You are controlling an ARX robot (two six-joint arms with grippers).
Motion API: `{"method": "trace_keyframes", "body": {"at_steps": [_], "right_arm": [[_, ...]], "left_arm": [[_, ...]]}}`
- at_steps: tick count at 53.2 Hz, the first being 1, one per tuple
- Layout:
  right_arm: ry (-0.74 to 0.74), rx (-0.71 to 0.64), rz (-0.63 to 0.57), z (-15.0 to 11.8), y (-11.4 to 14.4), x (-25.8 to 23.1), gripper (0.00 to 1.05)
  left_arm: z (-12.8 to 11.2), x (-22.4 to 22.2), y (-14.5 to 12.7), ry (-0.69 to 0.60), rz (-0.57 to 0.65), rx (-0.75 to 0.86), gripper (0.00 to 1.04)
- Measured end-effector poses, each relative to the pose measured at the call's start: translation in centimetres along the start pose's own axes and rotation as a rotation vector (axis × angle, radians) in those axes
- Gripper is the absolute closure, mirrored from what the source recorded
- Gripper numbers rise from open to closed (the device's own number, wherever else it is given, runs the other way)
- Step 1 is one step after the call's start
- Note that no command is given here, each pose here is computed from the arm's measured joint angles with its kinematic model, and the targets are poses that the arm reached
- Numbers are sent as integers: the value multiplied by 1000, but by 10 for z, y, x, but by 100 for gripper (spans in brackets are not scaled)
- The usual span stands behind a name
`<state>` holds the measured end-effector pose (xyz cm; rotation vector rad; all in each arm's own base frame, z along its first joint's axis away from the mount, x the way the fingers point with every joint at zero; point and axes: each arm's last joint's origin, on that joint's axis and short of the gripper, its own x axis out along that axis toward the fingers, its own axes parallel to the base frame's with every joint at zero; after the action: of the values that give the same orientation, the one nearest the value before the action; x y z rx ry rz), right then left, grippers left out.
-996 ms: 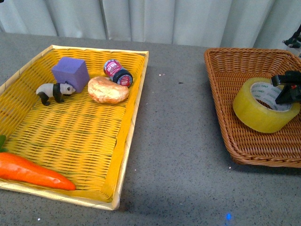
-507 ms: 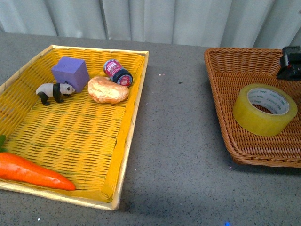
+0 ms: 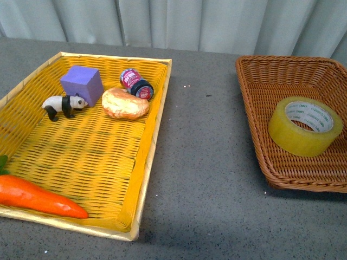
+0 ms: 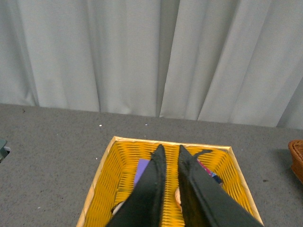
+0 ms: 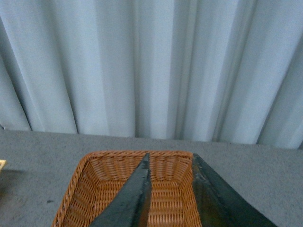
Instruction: Move tape to another basket
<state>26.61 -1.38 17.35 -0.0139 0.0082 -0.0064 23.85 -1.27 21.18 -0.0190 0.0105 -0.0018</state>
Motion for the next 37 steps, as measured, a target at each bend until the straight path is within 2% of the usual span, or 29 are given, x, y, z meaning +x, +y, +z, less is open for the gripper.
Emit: {"method": "trace_keyframes", "body": {"at_steps": [2, 5, 37], "right_arm": [[6, 1, -1, -4, 1, -10, 91], [-1, 1, -17, -10, 8, -23, 103], [8, 3, 5, -13, 13, -99, 104]], "left_arm": [[-4, -8, 3, 0, -2, 1, 100], [-9, -19, 9, 1, -10, 6, 101], [-37, -83, 13, -1, 2, 11, 101]]}}
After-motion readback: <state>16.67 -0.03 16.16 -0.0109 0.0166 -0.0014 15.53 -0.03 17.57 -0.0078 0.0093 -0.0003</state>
